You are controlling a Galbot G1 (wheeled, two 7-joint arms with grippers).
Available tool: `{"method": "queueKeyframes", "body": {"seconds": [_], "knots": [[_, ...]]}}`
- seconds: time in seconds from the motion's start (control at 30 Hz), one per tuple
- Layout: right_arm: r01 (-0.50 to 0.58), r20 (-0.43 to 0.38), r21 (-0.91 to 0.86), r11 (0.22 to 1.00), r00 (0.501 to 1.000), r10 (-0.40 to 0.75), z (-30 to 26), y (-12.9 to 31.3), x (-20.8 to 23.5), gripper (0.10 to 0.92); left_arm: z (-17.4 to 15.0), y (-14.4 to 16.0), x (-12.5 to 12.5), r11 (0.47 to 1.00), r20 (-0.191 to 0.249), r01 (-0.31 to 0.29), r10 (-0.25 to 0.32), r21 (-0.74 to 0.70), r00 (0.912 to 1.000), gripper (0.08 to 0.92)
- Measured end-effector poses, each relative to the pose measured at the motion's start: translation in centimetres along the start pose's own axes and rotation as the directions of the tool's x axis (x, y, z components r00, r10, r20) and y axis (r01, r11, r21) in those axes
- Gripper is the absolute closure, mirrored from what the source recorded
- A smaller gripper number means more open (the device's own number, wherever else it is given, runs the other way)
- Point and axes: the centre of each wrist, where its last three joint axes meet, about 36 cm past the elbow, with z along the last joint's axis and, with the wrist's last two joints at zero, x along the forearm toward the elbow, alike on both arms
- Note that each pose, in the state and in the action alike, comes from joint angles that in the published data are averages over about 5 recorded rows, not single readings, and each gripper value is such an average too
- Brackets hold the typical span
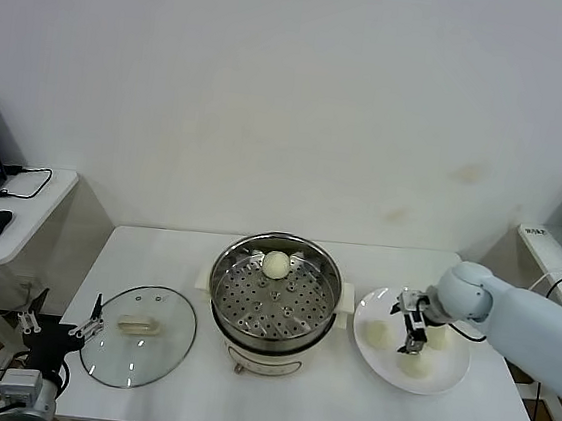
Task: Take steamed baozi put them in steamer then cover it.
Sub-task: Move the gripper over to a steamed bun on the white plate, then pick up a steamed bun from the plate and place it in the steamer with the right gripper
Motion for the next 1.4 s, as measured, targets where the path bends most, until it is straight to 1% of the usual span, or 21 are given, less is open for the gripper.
{"method": "queueKeyframes", "body": {"seconds": [0.2, 0.3, 0.43, 0.6, 0.77, 1.1, 1.4], "knots": [[0.003, 0.003, -0.002, 1.000, 1.000, -0.003, -0.6, -0.4, -1.3, 0.201, 0.1, 0.0, 0.0, 1.000, -0.002, 0.002, -0.002, 0.002, 1.0000, 0.177], [0.008, -0.001, -0.004, 1.000, 1.000, -0.008, -0.8, -0.4, -1.6, 0.219, 0.2, -0.1, 0.0, 1.000, -0.004, 0.002, -0.002, 0.004, 1.0000, 0.177], [0.012, -0.012, -0.010, 1.000, 1.000, -0.013, -0.8, -0.4, -1.9, 0.275, 0.2, -0.1, 0.0, 1.000, -0.005, 0.003, -0.003, 0.006, 1.0000, 0.177], [0.017, -0.019, -0.013, 1.000, 1.000, -0.017, -0.7, -0.4, -2.0, 0.367, 0.3, -0.2, 0.1, 1.000, -0.007, 0.003, -0.003, 0.008, 1.0000, 0.177], [0.020, -0.018, -0.016, 1.000, 1.000, -0.020, -0.7, -0.4, -2.3, 0.414, 0.2, -0.3, 0.1, 1.000, -0.006, 0.002, -0.002, 0.011, 1.0000, 0.177], [0.014, -0.013, -0.019, 1.000, 1.000, -0.014, -0.7, -0.8, -1.6, 0.439, -0.2, -0.5, 0.3, 1.000, 0.005, 0.001, -0.001, 0.014, 1.0000, 0.177], [-0.009, -0.005, -0.029, 1.000, 1.000, 0.009, -0.3, -1.8, 1.2, 0.477, -0.7, -0.5, 0.3, 1.000, 0.019, -0.001, 0.001, 0.015, 0.9998, 0.177]]}}
